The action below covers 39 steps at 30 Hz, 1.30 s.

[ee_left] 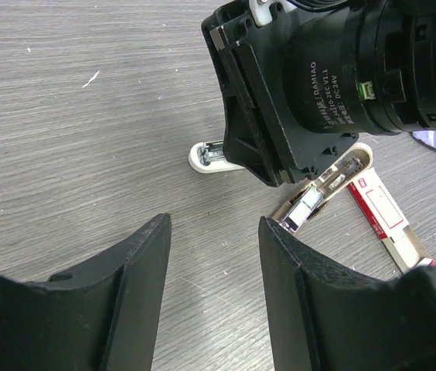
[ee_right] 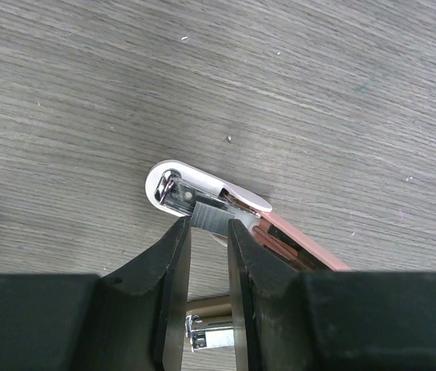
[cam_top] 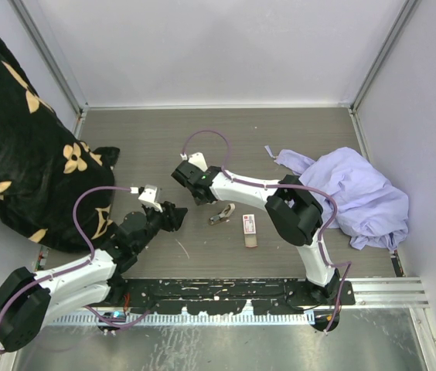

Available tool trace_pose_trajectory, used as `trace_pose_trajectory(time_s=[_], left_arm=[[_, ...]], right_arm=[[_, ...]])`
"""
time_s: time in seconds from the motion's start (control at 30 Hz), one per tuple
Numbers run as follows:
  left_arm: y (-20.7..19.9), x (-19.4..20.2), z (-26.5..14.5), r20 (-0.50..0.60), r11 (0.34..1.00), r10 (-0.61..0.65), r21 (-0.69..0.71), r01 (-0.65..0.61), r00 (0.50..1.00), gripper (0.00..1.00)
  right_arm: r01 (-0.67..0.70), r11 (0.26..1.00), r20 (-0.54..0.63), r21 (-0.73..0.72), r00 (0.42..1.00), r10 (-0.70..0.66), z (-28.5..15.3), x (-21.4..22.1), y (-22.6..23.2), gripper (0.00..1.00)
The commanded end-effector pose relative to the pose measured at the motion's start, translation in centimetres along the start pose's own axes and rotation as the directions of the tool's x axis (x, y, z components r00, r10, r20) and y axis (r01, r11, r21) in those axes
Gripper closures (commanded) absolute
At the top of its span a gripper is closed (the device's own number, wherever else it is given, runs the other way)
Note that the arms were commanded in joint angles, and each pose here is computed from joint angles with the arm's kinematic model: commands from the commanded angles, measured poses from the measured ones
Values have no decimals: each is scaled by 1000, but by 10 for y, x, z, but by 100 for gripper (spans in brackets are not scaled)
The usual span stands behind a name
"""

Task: Load the staples into the stapler
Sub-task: Install the staple into the stapler.

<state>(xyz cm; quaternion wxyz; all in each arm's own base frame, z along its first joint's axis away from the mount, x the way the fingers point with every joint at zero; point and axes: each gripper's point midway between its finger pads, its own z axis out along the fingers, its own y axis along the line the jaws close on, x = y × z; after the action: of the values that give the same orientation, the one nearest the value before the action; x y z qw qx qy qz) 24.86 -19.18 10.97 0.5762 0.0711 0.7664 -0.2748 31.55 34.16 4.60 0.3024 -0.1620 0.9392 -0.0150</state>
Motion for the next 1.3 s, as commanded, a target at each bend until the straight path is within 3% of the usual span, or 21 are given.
trace_pose_trajectory(time_s=[0.0,1.27], left_arm=[[-3,-9,0,39,1000,-6,7,6,999,49],[-4,-9,0,37,1000,-7,11,7,999,49]], right_arm=[[-41,999,95,-8,995,41,-14,-33,5,71],[-35,999,68,-3,997,35,2,-24,10,72]])
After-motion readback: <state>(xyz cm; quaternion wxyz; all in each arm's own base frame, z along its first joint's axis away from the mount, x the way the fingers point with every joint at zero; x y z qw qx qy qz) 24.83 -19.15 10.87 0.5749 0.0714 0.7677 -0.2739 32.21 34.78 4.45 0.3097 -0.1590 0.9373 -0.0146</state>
